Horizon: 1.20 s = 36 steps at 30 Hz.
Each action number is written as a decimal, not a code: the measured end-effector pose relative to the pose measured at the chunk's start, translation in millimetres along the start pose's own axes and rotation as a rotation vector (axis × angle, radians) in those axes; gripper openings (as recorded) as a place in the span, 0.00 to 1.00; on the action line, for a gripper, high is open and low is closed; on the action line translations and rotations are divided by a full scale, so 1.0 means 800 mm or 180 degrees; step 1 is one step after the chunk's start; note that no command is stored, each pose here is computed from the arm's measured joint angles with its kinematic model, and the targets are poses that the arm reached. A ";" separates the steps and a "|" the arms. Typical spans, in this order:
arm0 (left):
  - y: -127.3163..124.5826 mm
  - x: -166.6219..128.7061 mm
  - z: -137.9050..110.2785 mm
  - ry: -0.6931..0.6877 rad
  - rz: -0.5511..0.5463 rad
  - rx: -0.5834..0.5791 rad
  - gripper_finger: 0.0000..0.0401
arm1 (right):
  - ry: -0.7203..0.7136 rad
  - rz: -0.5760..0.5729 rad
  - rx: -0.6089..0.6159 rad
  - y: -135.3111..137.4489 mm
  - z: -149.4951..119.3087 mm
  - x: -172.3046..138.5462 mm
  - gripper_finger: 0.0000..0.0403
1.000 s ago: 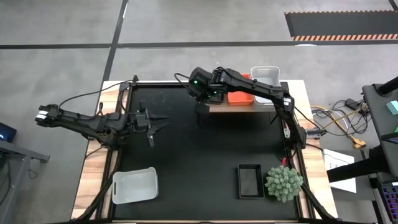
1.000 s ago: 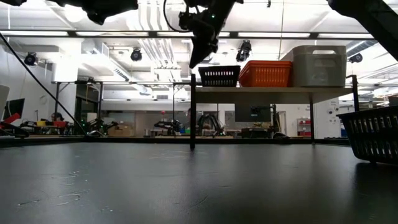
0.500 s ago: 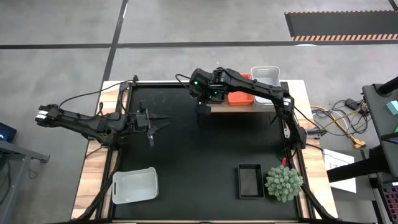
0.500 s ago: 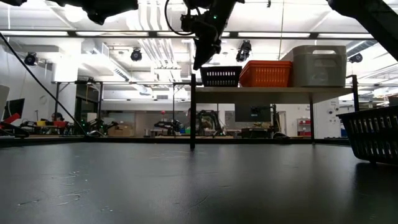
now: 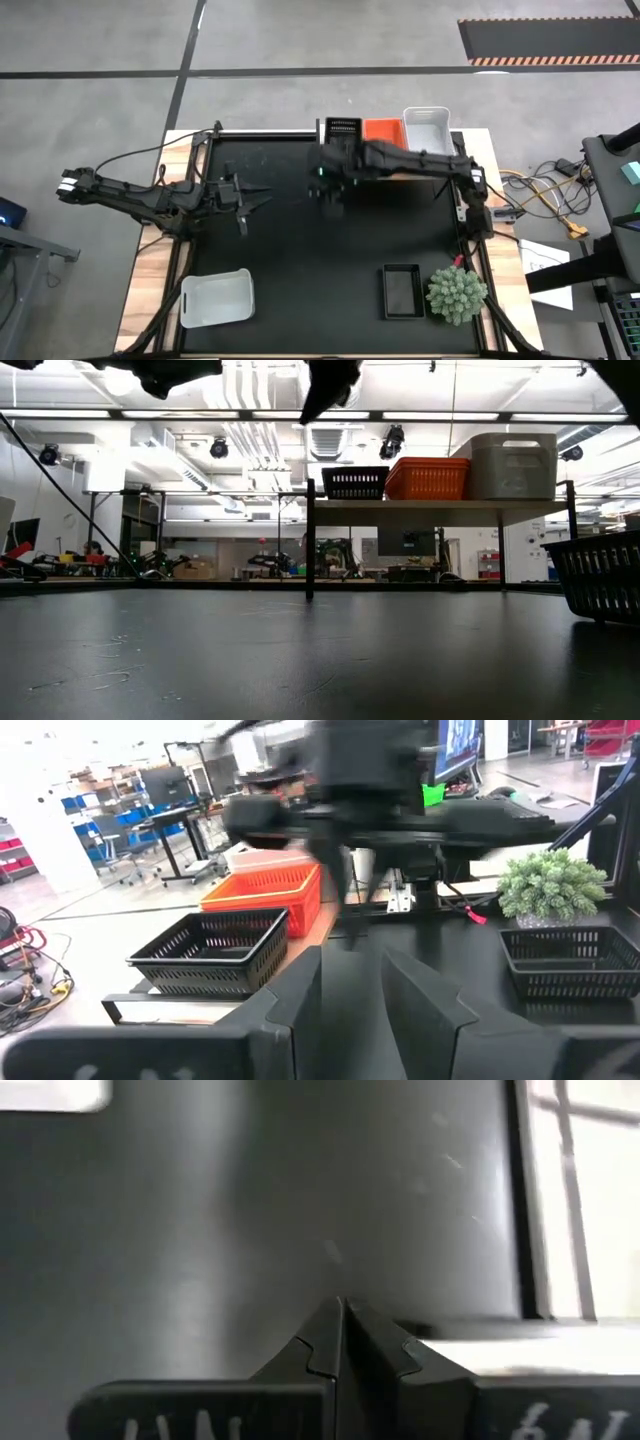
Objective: Stack baskets on shelf by color
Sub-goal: Stack the white bin on the white bin on the shelf
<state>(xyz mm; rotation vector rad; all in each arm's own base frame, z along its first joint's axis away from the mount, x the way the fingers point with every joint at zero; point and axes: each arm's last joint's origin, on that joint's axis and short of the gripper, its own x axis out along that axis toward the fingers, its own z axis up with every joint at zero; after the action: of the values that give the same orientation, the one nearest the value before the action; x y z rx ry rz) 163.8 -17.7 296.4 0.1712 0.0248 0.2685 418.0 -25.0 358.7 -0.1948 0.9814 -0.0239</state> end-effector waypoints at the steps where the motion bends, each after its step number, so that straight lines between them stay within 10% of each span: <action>1: 0.000 0.000 0.000 -0.0001 0.0000 -0.0003 0.23 | -0.0062 0.0038 -0.0069 0.014 0.002 0.002 0.02; 13: -0.005 0.011 0.002 -0.0113 0.0011 -0.0164 0.23 | -0.0447 0.0425 -0.0842 0.151 -0.033 0.082 0.02; 36: -0.051 0.062 -0.027 0.0032 -0.0230 -0.0979 0.23 | -0.1318 0.0901 -0.0688 0.200 -0.179 0.097 0.02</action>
<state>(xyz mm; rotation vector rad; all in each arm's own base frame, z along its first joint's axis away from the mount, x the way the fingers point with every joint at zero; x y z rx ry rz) 221.1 -39.6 268.4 -0.1365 -0.0004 0.1982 332.0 102.0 190.0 -0.2458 0.5892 0.3703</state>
